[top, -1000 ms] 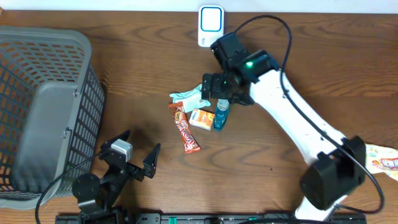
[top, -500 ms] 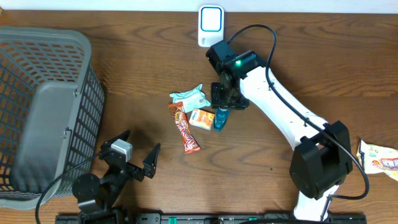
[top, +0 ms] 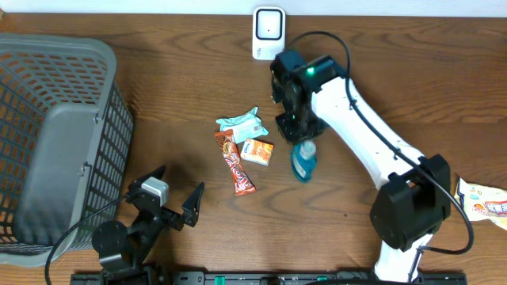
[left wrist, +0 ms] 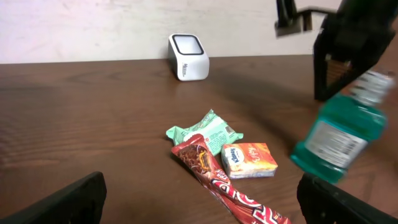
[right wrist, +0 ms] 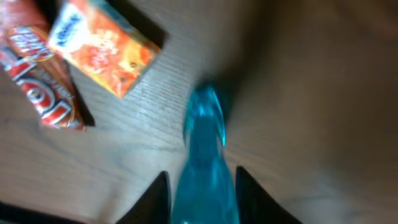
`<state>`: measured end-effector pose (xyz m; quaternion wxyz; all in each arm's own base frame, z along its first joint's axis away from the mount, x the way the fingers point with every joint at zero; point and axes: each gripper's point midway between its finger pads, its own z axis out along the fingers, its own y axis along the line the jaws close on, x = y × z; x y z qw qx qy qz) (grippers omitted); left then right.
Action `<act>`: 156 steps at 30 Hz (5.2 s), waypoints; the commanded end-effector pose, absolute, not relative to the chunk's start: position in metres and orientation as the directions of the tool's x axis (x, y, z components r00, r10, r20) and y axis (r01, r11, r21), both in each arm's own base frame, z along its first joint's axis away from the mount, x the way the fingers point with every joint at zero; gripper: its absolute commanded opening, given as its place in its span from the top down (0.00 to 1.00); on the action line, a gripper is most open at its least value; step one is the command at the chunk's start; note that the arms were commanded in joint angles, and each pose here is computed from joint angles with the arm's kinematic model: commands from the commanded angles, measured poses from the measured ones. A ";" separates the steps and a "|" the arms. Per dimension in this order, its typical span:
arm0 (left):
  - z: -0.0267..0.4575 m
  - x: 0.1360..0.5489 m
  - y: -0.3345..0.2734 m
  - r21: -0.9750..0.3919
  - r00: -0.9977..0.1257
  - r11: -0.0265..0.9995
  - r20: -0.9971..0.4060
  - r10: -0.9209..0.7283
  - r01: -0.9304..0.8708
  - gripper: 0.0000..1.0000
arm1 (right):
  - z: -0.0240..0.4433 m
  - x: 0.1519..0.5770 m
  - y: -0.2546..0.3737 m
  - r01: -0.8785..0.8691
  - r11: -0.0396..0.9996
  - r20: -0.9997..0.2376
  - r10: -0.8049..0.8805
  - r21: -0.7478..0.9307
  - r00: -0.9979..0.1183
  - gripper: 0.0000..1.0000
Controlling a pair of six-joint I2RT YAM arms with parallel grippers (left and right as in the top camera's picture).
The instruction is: Scan the item barcode
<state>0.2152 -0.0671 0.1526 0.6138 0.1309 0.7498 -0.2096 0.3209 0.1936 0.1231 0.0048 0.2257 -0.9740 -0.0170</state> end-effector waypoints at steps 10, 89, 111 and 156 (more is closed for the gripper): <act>0.141 0.214 -0.069 -0.186 -0.253 0.870 -0.965 -0.074 0.456 0.02 | 0.147 0.352 0.195 -0.615 0.785 -0.116 -0.619 -0.071 -0.777 0.36; 0.141 0.214 -0.069 -0.187 -0.253 0.870 -0.965 -0.074 0.456 0.02 | 0.092 0.267 0.166 -0.069 0.984 -0.065 -0.081 -0.163 -0.995 0.70; 0.141 0.214 -0.069 -0.187 -0.253 0.870 -0.965 -0.074 0.456 0.02 | 0.116 0.319 0.210 -0.829 0.557 -0.234 -0.813 -0.047 -0.533 0.85; 0.141 0.214 -0.069 -0.187 -0.253 0.870 -0.965 -0.074 0.456 0.02 | 0.343 0.250 0.166 -0.537 0.841 -0.619 -0.393 0.056 -0.680 0.01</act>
